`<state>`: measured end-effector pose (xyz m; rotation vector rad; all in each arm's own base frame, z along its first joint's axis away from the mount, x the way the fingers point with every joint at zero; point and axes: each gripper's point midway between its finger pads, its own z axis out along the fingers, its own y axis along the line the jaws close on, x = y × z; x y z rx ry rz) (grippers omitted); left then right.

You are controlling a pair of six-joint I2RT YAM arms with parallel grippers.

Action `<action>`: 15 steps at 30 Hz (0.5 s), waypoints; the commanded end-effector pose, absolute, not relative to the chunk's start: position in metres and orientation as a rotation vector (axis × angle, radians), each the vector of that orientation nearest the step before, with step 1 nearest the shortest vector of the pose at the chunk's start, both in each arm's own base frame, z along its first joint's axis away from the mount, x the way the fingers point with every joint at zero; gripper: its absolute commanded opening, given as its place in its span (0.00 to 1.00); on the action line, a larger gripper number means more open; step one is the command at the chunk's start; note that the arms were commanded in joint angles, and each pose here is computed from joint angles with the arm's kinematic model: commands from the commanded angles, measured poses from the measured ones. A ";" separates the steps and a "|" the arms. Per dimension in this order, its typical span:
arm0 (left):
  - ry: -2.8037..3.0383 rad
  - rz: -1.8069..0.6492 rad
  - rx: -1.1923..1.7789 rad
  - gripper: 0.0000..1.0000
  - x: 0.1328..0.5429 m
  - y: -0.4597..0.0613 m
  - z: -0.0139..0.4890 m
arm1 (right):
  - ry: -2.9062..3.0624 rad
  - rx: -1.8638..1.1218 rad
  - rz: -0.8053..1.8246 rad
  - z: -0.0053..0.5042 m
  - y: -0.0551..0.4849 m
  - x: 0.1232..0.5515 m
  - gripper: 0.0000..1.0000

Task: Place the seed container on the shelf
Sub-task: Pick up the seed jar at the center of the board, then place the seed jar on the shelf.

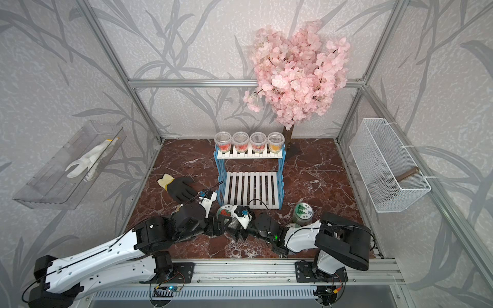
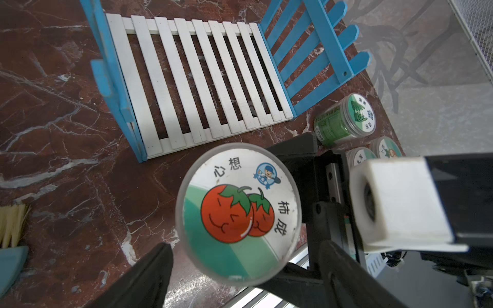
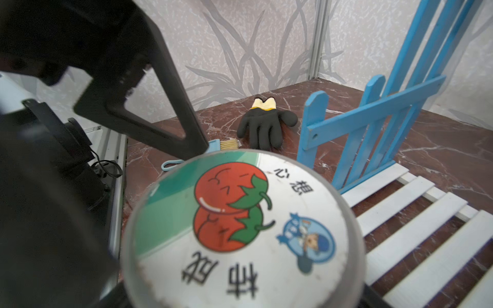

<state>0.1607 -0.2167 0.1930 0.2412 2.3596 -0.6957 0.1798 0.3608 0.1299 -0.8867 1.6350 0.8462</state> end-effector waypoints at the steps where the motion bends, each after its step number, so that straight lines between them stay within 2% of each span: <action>1: 2.289 -0.643 0.135 0.97 0.169 -0.195 0.201 | 1.624 -0.787 0.791 0.146 0.354 0.199 0.84; 8: 2.256 -0.515 0.005 1.00 0.175 -0.153 0.194 | 1.690 -0.674 0.580 0.136 0.335 0.238 0.84; 15: 2.368 -0.507 -0.091 1.00 0.182 -0.146 0.155 | 1.699 -0.584 0.496 0.131 0.333 0.267 0.84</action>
